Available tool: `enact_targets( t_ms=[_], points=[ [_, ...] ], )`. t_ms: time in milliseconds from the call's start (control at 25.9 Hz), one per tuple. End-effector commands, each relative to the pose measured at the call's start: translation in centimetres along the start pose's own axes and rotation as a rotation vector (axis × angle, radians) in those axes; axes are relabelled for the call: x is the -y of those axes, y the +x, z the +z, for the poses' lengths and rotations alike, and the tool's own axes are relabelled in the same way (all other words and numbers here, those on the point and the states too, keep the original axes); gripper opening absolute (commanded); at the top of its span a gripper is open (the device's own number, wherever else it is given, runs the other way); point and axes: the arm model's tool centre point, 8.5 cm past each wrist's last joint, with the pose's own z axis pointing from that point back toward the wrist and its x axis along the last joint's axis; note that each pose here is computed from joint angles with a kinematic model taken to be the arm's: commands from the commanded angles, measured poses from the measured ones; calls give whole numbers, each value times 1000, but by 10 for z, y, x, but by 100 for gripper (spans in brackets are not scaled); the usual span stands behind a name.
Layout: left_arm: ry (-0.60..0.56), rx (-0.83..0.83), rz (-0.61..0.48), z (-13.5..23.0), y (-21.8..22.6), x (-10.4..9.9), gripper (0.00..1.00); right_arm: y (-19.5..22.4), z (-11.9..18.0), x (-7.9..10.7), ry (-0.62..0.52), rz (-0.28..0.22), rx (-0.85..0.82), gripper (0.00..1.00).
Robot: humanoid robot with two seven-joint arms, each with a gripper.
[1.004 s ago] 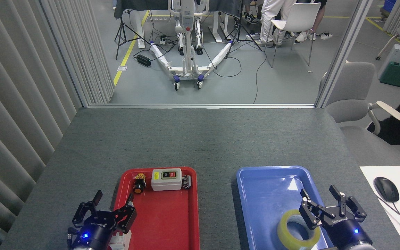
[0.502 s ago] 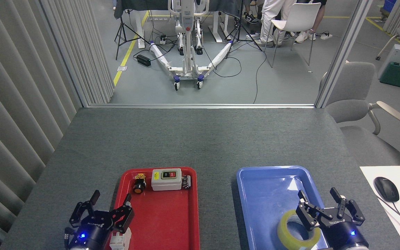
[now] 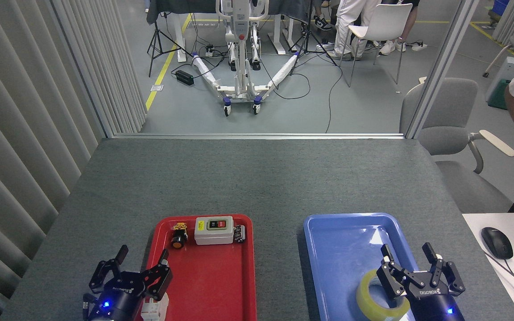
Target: Place and move tape with both arms
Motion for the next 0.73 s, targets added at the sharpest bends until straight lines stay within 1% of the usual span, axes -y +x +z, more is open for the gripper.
enact_targets(
  t_ms=[0,193,695],
  points=[
    [-3,-5,7,0,1,2,100,5,5,-6,10,-16,-4,100],
    [-13,-8,11,1,1,6,100,5,6,-9,15,-21,-7,100],
    [-17,-9,18,0,1,7,100,7,6,-9,15,-26,0,100]
  ],
)
